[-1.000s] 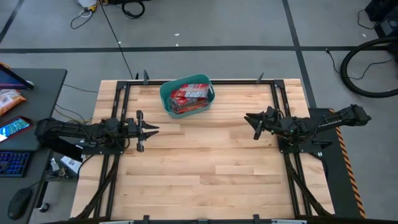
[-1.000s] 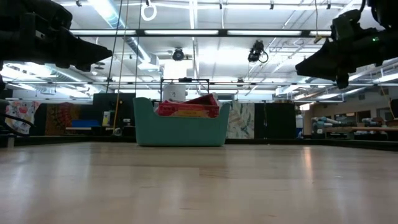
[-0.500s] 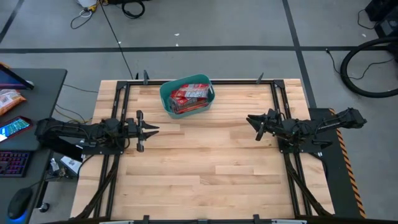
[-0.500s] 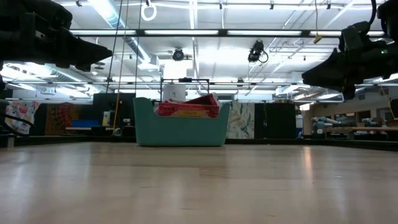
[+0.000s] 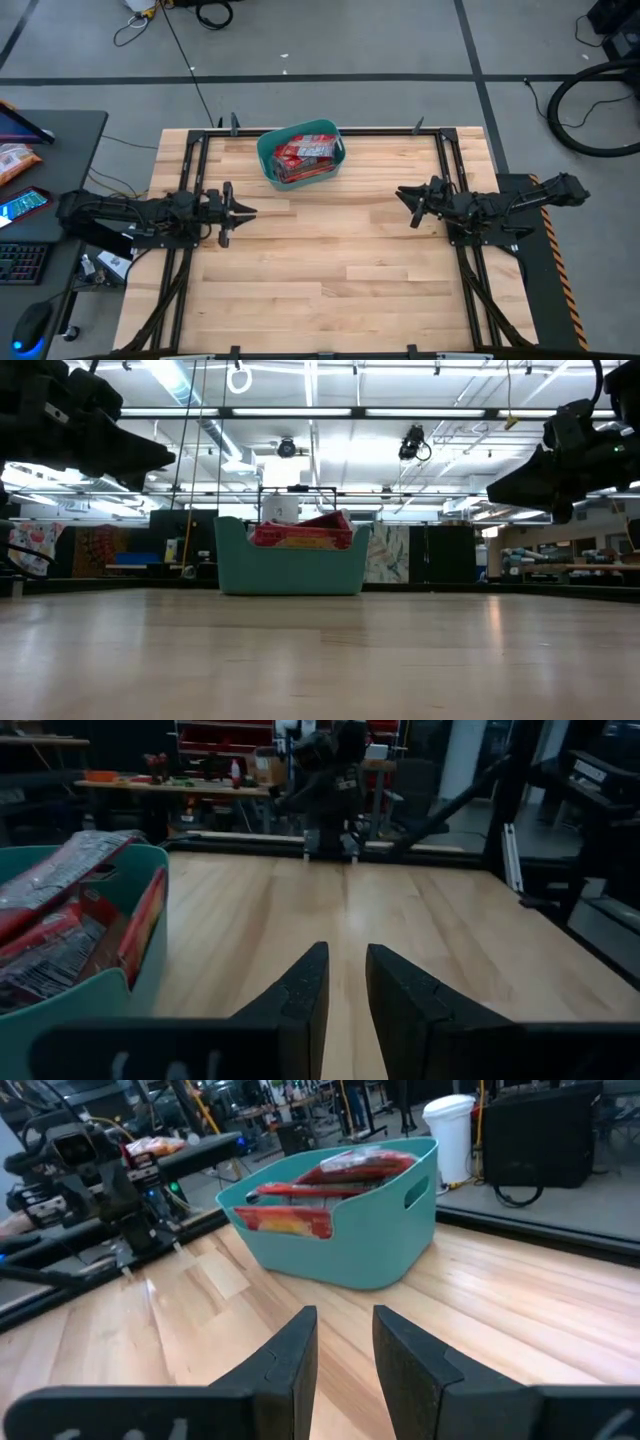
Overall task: Sort popcorn bags into baskets
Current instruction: Return to Home Position
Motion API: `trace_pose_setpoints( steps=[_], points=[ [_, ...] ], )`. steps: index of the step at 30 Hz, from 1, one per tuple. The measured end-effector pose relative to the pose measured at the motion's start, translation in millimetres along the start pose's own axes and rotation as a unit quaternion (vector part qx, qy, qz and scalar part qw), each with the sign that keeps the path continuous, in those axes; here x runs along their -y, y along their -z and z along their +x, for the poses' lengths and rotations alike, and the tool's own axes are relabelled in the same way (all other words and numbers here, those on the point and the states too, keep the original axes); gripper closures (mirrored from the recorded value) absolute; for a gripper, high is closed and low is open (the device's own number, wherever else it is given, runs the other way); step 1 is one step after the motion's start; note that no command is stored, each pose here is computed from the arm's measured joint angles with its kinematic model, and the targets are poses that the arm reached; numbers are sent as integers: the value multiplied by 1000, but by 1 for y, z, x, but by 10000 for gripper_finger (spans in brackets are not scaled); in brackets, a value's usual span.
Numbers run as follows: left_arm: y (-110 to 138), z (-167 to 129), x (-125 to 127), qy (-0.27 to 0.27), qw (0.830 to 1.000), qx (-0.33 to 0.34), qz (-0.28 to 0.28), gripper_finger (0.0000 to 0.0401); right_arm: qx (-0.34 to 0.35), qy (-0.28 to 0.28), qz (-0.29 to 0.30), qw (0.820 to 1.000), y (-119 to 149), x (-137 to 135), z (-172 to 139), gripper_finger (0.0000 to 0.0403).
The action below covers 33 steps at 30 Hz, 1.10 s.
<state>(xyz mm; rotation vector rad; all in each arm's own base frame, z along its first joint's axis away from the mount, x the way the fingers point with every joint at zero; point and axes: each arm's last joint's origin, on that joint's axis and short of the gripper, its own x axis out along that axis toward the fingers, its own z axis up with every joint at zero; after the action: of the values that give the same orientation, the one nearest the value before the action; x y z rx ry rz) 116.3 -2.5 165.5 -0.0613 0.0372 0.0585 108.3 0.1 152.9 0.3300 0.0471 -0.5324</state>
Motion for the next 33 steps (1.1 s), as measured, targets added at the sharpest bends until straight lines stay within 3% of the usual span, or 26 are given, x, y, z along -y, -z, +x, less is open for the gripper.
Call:
trace_pose_setpoints(
  steps=[9, 12, 17, 25, 33],
  points=[
    [0, 0, 0, -1, 999, 1, 51, 326, -32, -1, -21, 999, 7, 0, 2, 298],
    [7, 0, -1, -1, 997, -34, 70, 326, -41, 2, -30, 999, 9, 0, 3, 298],
    [19, -2, -2, -1, 992, -98, 79, 326, -54, 8, -41, 998, 12, 0, 5, 298],
    [19, -2, -2, -1, 992, -99, 78, 326, -63, 17, -31, 997, 15, 0, 6, 298],
    [19, -2, -2, -2, 992, -99, 74, 326, -68, 1, -109, 992, 15, 0, 7, 298]
  ],
)
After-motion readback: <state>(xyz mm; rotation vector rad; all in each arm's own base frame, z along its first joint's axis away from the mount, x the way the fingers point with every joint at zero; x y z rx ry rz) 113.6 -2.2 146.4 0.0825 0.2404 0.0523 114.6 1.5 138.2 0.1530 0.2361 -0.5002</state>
